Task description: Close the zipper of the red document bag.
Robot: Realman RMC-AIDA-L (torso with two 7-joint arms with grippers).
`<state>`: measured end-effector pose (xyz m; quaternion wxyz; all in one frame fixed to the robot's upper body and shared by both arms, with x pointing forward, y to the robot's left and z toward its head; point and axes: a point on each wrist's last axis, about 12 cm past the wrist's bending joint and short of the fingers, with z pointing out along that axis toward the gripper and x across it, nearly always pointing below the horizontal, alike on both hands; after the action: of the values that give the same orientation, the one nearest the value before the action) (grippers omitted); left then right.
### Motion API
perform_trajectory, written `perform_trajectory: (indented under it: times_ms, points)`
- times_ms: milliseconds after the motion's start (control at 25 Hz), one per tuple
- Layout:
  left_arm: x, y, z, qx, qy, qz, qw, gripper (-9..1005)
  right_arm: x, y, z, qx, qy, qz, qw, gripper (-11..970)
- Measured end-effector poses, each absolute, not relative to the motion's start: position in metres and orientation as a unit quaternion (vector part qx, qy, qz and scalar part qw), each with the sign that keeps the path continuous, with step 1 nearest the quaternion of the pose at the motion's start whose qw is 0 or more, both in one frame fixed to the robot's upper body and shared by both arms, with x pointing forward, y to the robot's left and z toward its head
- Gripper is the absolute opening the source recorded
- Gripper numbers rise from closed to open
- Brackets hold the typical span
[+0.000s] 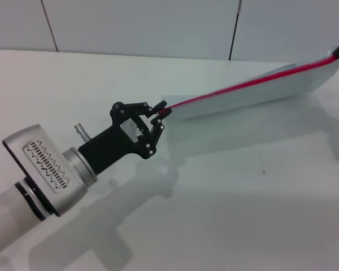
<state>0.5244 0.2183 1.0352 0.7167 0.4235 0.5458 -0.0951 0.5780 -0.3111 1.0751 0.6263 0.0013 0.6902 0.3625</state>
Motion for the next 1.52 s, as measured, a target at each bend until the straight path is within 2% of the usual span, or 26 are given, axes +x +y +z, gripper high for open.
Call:
perform_trajectory:
  times_ms: [400, 520, 720, 960, 1200, 1520]
  points:
    - [0.526, 0.223, 1.037, 0.395, 0.557, -0.085, 0.726, 168, 0.559, -0.315, 1.07, 0.0, 0.643, 0.305, 0.703, 290]
    - [0.526, 0.223, 1.037, 0.39, 0.557, -0.085, 0.728, 255, 0.552, -0.306, 1.069, -0.023, 0.62, 0.278, 0.733, 343]
    - [0.526, 0.225, 1.039, 0.368, 0.56, -0.082, 0.737, 404, 0.547, -0.294, 1.069, -0.058, 0.6, 0.25, 0.758, 590]
    - [0.521, 0.239, 1.049, 0.296, 0.547, -0.081, 0.779, 611, 0.542, -0.277, 1.067, -0.111, 0.581, 0.198, 0.782, 591]
    - [0.516, 0.257, 1.058, 0.235, 0.533, -0.085, 0.809, 729, 0.534, -0.263, 1.062, -0.145, 0.567, 0.144, 0.798, 591]
    - [0.513, 0.268, 1.062, 0.196, 0.529, -0.095, 0.82, 729, 0.528, -0.253, 1.06, -0.164, 0.557, 0.114, 0.806, 591]
